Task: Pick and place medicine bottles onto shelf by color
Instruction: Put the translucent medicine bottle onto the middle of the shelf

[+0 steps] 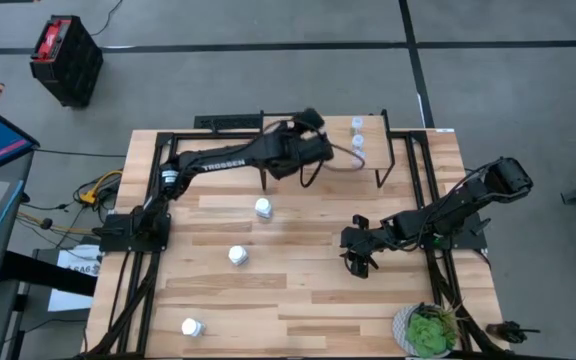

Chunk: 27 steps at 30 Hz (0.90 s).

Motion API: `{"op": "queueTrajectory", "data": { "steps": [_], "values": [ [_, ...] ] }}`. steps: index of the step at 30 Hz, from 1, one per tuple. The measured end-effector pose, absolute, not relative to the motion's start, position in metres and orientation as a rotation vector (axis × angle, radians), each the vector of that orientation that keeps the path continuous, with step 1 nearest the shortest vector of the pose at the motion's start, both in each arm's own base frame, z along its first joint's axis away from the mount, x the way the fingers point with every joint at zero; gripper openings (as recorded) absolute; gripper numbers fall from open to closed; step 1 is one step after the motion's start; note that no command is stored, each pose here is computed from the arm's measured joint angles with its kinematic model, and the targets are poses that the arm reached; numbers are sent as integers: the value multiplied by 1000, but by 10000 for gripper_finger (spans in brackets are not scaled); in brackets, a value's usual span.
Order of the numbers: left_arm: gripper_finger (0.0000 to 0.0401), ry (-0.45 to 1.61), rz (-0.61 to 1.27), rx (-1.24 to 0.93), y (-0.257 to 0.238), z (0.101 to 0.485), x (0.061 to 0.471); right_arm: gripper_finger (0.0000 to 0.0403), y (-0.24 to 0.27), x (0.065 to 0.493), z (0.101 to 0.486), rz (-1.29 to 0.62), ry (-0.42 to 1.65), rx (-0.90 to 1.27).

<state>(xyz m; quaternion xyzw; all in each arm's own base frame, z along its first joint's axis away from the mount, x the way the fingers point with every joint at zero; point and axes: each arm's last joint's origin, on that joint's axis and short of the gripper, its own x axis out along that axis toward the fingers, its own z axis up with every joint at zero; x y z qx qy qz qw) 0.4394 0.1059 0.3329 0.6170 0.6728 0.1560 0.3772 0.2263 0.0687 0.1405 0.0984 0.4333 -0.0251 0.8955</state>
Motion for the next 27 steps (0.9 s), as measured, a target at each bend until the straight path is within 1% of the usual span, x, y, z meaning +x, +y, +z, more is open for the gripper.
{"op": "queueTrajectory", "data": {
  "steps": [3, 6, 9, 12, 15, 19, 23, 27],
  "values": [
    [195, 1666, 578, 1448, 114, 354, 431, 159, 69, 226, 141, -52, 898, 204],
    [195, 1611, 704, 1301, 119, 368, 416, 159, 69, 226, 141, -56, 898, 212],
    [195, 1567, 724, 1158, 122, 375, 397, 159, 69, 226, 140, -63, 898, 227],
    [194, 1491, 722, 927, 122, 380, 380, 159, 69, 226, 140, -63, 898, 227],
    [194, 1423, 711, 676, 121, 386, 365, 159, 69, 226, 141, -63, 898, 227],
    [194, 1351, 645, 416, 116, 393, 353, 159, 69, 226, 141, -64, 898, 228],
    [194, 1301, 477, 218, 112, 394, 352, 159, 69, 226, 141, -64, 897, 228],
    [194, 1276, 326, 85, 113, 391, 354, 159, 69, 226, 141, -64, 897, 228]
  ]
}}
